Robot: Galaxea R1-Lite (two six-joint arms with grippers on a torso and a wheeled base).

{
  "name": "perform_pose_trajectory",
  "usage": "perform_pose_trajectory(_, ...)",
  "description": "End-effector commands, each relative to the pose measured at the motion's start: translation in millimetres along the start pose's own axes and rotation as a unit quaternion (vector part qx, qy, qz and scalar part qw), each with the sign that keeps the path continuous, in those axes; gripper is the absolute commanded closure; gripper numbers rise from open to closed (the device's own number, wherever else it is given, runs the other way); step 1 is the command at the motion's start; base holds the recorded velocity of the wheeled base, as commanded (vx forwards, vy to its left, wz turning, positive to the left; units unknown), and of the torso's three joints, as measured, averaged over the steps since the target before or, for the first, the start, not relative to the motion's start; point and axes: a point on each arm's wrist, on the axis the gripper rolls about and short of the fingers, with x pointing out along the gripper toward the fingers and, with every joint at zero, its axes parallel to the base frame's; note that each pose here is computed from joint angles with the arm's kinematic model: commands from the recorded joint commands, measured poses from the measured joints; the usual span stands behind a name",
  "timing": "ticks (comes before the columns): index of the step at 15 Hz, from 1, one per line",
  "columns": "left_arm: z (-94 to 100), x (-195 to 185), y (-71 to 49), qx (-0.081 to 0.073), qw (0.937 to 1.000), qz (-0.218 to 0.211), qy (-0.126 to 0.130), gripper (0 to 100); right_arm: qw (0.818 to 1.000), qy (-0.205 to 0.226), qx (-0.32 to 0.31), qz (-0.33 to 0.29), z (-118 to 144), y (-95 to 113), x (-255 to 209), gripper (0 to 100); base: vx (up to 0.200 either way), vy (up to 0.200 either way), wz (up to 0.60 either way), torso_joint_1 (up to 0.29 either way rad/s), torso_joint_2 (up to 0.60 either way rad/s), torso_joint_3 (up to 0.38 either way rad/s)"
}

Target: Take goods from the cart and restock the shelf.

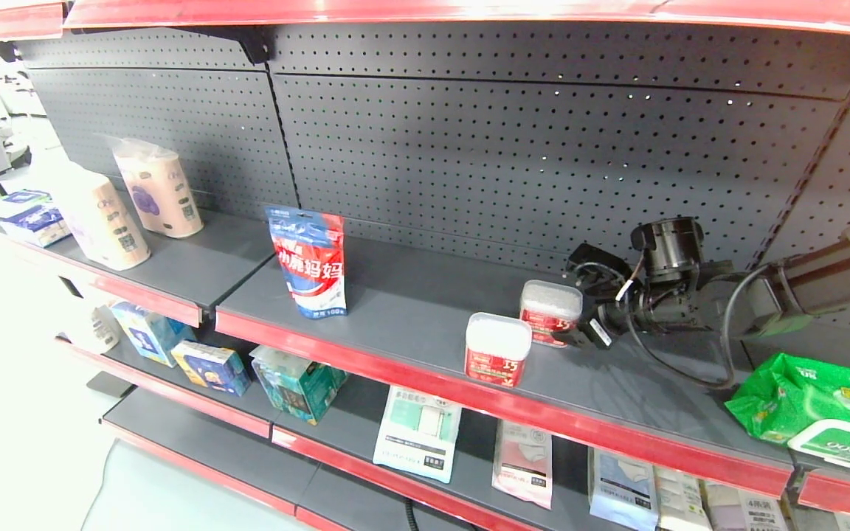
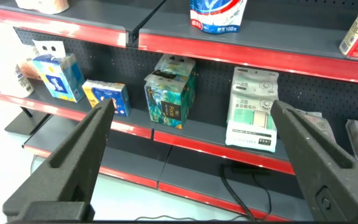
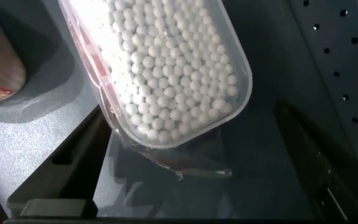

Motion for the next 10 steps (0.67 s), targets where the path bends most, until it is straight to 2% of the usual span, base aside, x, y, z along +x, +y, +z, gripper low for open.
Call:
perform_pose_trajectory(1, 0.0, 0, 0.0, 0.0, 1.0, 0.0, 0.001, 0, 1.0, 0.0, 0.001, 0.0, -1, -1, -2, 0, 0.0, 0.0, 0.0, 0.0, 0.0, 0.0)
perform_pose_trajectory(6, 0.0, 0, 0.0, 0.0, 1.0, 0.001, 0.001, 0, 1.0, -0.013, 0.025, -0.007, -6, -4, -40, 0, 0.0, 0.0, 0.0, 0.0, 0.0, 0.0)
perform_pose_trajectory(10, 0.0, 0, 0.0, 0.0, 1.0, 0.0, 0.001, 0, 0.995, -0.028, 0.087, -0.038, -15, -1, -98, 0, 0.0, 0.0, 0.0, 0.0, 0.0, 0.0)
